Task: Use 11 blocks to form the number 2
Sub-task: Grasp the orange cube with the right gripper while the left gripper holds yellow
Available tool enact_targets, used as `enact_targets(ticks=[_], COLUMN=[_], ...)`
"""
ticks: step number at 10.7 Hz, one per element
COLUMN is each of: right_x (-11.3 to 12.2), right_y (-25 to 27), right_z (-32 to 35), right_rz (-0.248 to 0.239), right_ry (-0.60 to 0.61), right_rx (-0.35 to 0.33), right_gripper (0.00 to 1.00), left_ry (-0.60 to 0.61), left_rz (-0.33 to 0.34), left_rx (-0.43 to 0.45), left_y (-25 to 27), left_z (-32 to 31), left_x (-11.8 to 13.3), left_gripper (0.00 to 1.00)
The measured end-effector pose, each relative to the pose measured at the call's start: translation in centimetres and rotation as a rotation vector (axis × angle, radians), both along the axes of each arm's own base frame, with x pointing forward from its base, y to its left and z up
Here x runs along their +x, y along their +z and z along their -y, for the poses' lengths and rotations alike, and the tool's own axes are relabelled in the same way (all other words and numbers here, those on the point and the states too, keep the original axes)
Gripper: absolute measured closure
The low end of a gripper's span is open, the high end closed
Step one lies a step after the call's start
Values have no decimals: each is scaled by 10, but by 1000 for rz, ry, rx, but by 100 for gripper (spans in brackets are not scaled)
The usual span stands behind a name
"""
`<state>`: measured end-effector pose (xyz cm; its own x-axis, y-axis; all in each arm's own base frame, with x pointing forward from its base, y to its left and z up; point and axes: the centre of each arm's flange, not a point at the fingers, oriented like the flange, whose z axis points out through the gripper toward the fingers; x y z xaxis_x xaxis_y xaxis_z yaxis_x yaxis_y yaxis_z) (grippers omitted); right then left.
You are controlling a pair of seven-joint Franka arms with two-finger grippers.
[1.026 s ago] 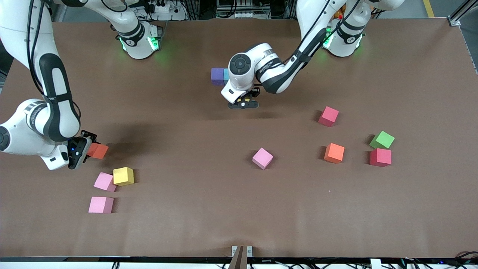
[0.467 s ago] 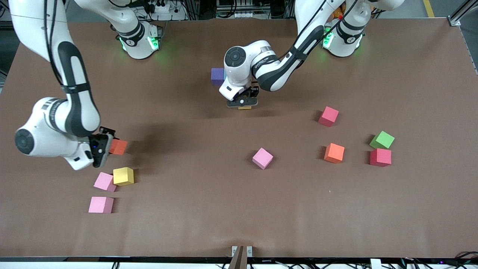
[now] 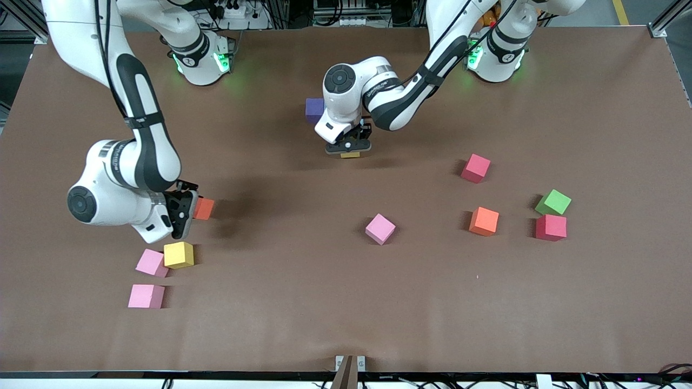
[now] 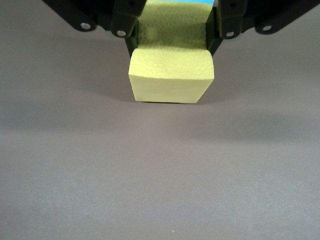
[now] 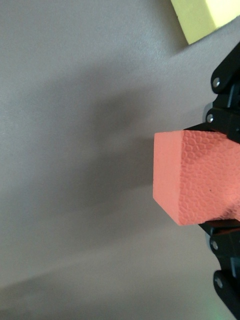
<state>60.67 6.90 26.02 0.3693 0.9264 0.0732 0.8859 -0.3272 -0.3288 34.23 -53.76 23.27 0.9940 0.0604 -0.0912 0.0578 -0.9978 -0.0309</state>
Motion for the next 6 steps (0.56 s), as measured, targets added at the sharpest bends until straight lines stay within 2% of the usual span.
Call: enact_targets(ticks=[6], right_x=[0], right_y=[-3], right_z=[0], right_rz=[9], right_ry=[-25], right_rx=[-11], right_gripper=[41], left_ry=[-28], left_rz=[-15], left_rx=[20], left_y=[-11], left_z=[-1], left_x=[-15], left_gripper=[46])
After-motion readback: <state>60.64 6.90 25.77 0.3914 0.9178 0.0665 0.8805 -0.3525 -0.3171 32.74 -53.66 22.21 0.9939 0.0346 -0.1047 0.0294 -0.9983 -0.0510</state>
